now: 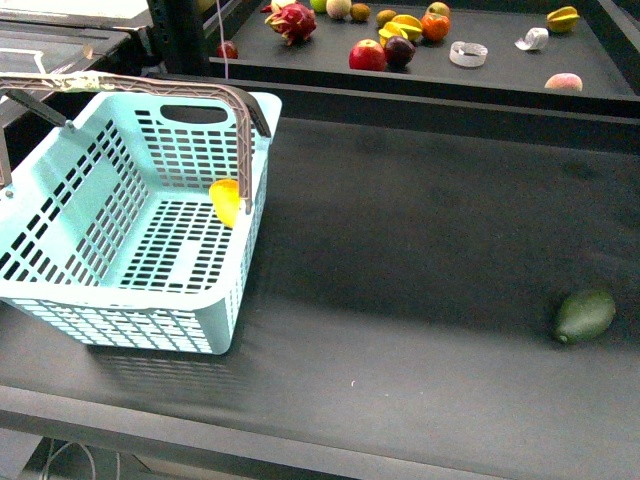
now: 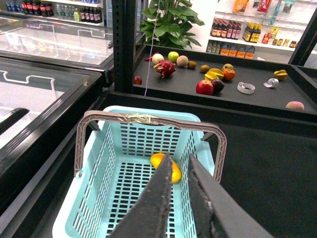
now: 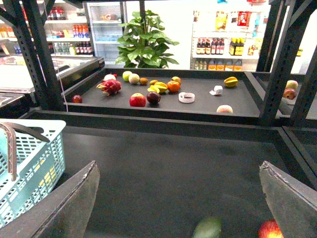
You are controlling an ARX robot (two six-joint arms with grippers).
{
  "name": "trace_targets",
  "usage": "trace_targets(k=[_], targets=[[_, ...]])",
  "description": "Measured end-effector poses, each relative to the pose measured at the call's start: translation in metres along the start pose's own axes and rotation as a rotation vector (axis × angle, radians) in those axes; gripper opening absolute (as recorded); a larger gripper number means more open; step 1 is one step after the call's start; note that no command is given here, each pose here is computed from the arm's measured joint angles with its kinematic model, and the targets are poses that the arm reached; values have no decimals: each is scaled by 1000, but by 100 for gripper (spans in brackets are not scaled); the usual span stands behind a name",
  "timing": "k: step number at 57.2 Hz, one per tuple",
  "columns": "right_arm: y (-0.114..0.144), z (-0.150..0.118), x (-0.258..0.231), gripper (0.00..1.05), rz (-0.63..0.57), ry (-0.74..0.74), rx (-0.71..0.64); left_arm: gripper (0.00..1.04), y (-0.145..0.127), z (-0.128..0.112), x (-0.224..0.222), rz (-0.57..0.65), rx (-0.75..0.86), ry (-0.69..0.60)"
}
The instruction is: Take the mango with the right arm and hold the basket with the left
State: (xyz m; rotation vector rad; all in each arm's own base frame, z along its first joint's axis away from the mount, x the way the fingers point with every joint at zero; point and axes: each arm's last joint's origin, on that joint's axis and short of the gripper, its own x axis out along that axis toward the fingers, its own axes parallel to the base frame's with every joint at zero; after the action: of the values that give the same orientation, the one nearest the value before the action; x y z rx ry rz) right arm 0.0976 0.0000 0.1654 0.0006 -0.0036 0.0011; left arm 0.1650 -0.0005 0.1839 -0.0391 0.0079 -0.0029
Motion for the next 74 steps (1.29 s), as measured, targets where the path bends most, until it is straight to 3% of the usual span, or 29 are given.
trace_targets(k=[3, 21, 74], targets=[[0, 0, 0, 96, 0, 0, 0, 2, 0, -2, -5, 0, 10, -2], [0, 0, 0, 96, 0, 0, 0, 2, 1, -15, -27, 0, 29, -13], [0, 0, 0, 96, 0, 0, 0, 2, 0, -11, -56, 0, 31, -32]])
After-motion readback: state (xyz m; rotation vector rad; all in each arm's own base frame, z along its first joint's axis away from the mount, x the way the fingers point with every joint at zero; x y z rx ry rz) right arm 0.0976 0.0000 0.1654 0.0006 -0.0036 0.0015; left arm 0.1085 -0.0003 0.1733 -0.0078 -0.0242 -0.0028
